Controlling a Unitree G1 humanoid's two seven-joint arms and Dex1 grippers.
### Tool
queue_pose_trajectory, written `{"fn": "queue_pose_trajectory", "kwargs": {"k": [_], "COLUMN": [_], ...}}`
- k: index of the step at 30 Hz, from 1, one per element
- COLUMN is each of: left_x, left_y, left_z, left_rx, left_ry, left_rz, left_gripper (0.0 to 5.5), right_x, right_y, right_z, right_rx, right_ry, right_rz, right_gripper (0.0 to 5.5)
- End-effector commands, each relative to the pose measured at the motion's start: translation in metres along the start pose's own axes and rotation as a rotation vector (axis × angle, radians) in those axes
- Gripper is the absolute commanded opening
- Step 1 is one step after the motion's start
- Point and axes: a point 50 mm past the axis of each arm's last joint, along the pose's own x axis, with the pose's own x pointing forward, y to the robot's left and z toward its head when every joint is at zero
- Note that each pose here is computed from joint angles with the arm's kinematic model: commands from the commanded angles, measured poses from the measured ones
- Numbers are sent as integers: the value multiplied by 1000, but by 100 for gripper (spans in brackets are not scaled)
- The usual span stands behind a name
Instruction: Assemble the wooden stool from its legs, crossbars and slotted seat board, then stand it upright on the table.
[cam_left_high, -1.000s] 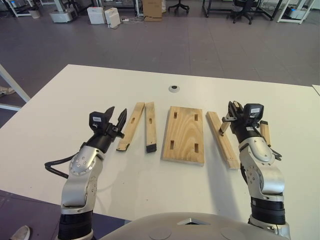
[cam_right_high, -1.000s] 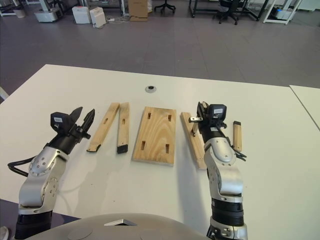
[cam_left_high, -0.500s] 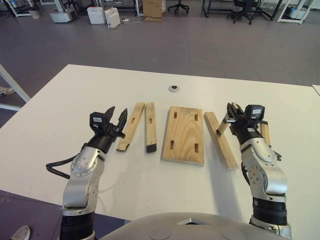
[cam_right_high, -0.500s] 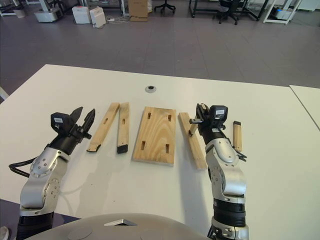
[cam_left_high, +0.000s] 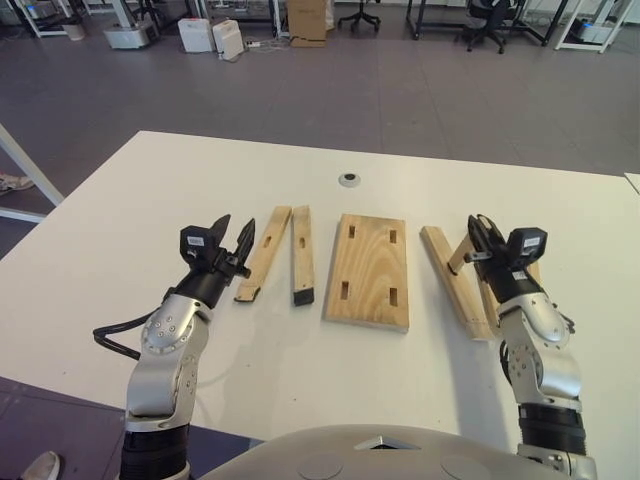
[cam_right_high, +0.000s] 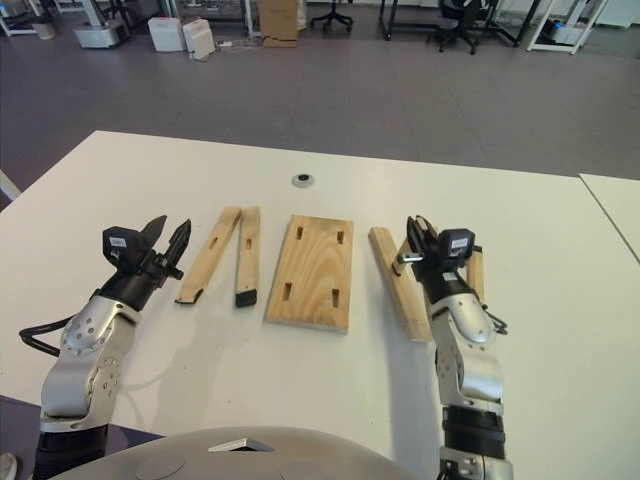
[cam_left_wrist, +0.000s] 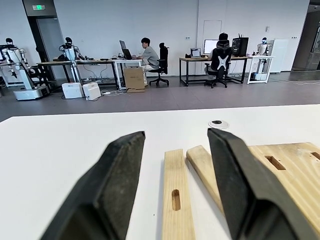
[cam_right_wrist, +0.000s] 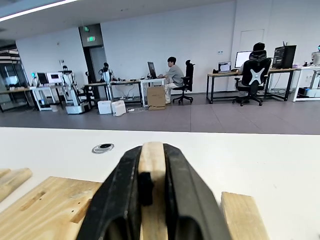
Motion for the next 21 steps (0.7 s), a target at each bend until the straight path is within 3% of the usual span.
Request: {"fn": "queue_pose_trajectory", "kwargs": {"k": [1,16,17,21], "left_x": [4,4,4,4], "left_y": [4,2,1,0], "left_z": [4,4,4,2], "left_rx": [20,16,15,10], "left_ry": [-10,-13,-13,-15], "left_rz": [-6,-16,-16,-15], "left_gripper": [229,229,229,229], "right_x": [-23,-24,-23,-18], "right_y": [12,12,12,14], "right_z": [-46,-51,-50,-42], "right_rx": [79,13,10,-16], "right_ry": [233,290,285,265], "right_rz": [-35,-78,-76,-31], "right_gripper": [42,42,80,147]}}
